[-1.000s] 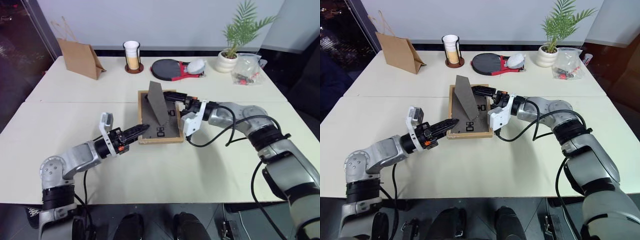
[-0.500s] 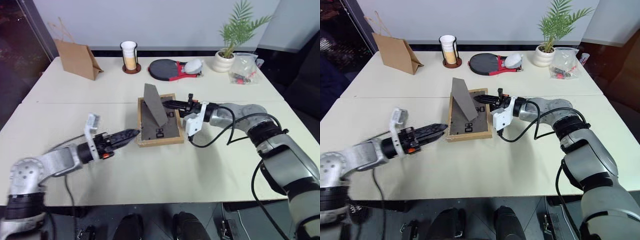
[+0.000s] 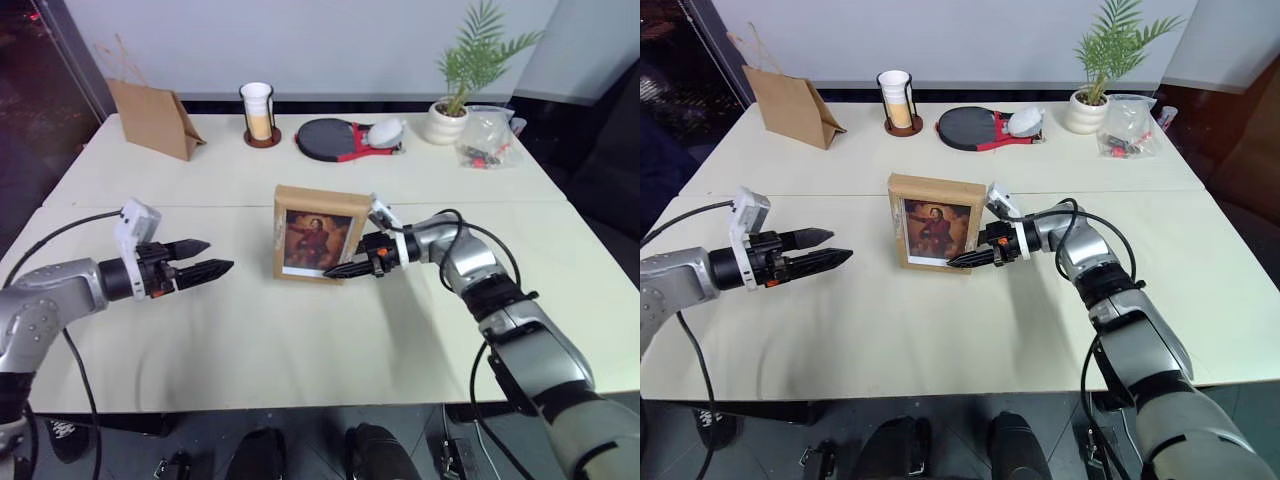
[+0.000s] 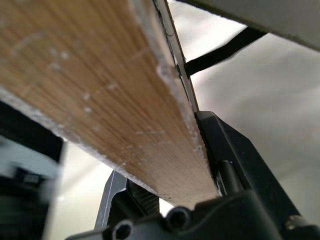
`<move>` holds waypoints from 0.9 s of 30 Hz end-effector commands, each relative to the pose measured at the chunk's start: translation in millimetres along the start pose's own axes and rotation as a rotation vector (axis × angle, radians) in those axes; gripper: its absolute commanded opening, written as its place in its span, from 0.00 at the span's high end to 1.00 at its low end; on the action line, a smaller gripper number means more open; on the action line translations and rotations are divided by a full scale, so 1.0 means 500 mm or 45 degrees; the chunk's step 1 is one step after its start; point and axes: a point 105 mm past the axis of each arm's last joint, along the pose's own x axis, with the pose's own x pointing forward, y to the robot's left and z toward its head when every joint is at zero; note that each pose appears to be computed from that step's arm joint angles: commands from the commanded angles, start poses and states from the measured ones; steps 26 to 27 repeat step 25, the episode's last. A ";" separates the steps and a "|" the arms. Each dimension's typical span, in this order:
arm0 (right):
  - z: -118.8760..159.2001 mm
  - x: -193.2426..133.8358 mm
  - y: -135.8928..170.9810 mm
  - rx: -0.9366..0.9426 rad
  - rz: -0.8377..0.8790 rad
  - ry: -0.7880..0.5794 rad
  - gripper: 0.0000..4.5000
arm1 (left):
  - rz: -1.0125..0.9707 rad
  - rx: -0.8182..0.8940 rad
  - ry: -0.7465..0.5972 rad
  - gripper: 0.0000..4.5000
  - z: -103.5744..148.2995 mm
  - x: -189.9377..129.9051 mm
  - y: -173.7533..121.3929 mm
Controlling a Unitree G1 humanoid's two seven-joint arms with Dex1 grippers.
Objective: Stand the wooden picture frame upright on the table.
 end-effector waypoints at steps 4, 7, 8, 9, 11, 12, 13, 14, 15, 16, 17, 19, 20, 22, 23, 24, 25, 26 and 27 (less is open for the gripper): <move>-0.023 0.016 -0.028 0.168 -0.045 -0.005 0.76 | -0.033 0.098 -0.050 0.02 0.031 0.012 -0.022; -0.040 0.020 -0.031 0.208 -0.067 0.017 0.46 | -0.029 0.107 -0.055 0.00 0.033 0.013 -0.025; -0.045 0.017 -0.031 0.217 -0.066 0.019 0.34 | -0.034 0.107 -0.056 0.00 0.033 0.012 -0.028; -0.048 0.009 -0.031 0.218 -0.075 0.023 0.24 | -0.040 0.107 -0.055 0.00 0.033 0.012 -0.031; -0.056 -0.014 -0.028 0.202 -0.082 0.044 0.01 | -0.061 0.115 -0.049 0.00 0.034 0.011 -0.039; -0.066 -0.038 -0.025 0.165 -0.098 0.079 0.01 | -0.084 0.114 -0.053 0.00 0.036 0.010 -0.046; -0.071 -0.063 -0.020 0.139 -0.111 0.094 0.01 | -0.104 0.112 -0.059 0.00 0.038 0.008 -0.052; -0.074 -0.091 -0.013 0.108 -0.135 0.116 0.01 | -0.118 0.110 -0.061 0.00 0.039 0.007 -0.057; -0.072 -0.123 -0.002 0.037 -0.175 0.141 0.01 | -0.134 0.124 -0.068 0.00 0.042 0.005 -0.062; -0.064 -0.146 0.011 -0.015 -0.207 0.147 0.01 | -0.140 0.145 -0.075 0.00 0.044 0.003 -0.065; -0.041 -0.175 0.031 -0.081 -0.260 0.131 0.01 | -0.114 0.172 -0.068 0.00 0.043 0.002 -0.060; 0.008 -0.218 0.080 -0.225 -0.356 0.132 0.01 | -0.109 0.210 -0.049 0.00 0.039 0.001 -0.060; 0.026 -0.230 0.102 -0.271 -0.398 0.150 0.01 | -0.119 0.230 -0.035 0.00 0.036 0.000 -0.064; 0.050 -0.242 0.131 -0.336 -0.481 0.177 0.01 | -0.136 0.258 -0.011 0.00 0.029 -0.001 -0.072; 0.074 -0.248 0.143 -0.347 -0.532 0.141 0.01 | -0.137 0.261 -0.001 0.00 0.027 -0.001 -0.074; 0.096 -0.253 0.154 -0.364 -0.579 0.116 0.01 | -0.150 0.249 -0.001 0.00 0.030 -0.002 -0.081; 0.109 -0.255 0.163 -0.369 -0.611 0.100 0.01 | -0.160 0.240 -0.002 0.00 0.032 -0.002 -0.085; 0.109 -0.255 0.163 -0.369 -0.611 0.100 0.01 | -0.160 0.240 -0.002 0.00 0.032 -0.002 -0.085; 0.109 -0.255 0.163 -0.369 -0.611 0.100 0.01 | -0.160 0.240 -0.002 0.00 0.032 -0.002 -0.085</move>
